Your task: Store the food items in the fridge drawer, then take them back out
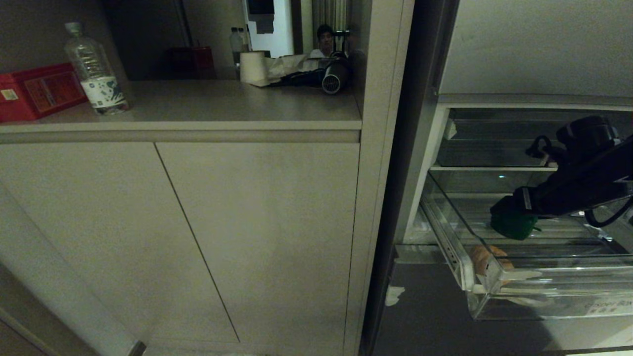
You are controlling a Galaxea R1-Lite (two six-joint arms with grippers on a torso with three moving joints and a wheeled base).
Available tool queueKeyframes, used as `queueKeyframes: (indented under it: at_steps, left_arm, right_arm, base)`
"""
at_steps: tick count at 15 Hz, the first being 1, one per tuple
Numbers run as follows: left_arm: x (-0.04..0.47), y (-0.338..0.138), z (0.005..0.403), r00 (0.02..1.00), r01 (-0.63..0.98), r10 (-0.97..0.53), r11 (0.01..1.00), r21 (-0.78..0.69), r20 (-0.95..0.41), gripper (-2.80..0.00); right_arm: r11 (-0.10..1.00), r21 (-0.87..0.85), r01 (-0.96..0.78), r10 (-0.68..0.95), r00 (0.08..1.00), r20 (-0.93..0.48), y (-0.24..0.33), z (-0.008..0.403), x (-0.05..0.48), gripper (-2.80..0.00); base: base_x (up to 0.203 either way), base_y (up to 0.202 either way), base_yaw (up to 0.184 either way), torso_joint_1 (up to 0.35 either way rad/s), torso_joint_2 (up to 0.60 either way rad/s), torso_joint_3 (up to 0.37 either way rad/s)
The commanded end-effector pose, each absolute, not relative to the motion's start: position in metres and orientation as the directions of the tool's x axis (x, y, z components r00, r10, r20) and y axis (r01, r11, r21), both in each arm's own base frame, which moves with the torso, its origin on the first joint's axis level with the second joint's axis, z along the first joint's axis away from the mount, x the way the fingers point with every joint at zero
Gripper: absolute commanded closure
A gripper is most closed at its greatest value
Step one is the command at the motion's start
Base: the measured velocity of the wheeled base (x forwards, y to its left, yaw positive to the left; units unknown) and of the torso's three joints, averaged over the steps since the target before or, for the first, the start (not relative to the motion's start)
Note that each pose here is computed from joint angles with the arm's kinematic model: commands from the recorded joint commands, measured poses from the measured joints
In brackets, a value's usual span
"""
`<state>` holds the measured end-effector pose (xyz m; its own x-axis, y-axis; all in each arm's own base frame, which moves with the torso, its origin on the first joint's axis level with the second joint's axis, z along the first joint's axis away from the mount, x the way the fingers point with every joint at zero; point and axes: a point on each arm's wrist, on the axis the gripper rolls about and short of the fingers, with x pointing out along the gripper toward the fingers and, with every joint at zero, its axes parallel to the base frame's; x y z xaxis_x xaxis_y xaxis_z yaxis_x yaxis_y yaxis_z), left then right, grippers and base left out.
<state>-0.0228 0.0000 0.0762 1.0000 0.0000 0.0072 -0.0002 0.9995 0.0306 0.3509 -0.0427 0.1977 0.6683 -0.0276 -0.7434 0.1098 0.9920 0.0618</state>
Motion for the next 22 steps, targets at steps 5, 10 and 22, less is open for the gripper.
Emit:
queueKeyframes:
  at_steps: [5,10,22]
  left_arm:
    - [-0.023,0.000,0.076,1.000,0.000,0.000,1.000,0.031,0.008,0.00]
    - [-0.023,0.000,0.076,1.000,0.000,0.000,1.000,0.031,0.008,0.00]
    - [-0.023,0.000,0.076,1.000,0.000,0.000,1.000,0.031,0.008,0.00]
  right_arm:
    - [0.985,0.060,0.159,-0.057,0.640,-0.766,-0.063,0.180,0.369,-2.80]
    - [0.984,0.060,0.171,-0.063,0.634,-0.770,-0.068,0.168,0.380,-2.80]
    - [0.980,0.042,0.194,-0.092,0.632,-0.770,-0.073,0.147,0.408,-2.80]
  base:
    - [0.000,0.000,0.000,0.000,0.00,0.000]
    - [0.000,0.000,0.000,0.000,0.00,0.000]
    - [0.000,0.000,0.000,0.000,0.00,0.000]
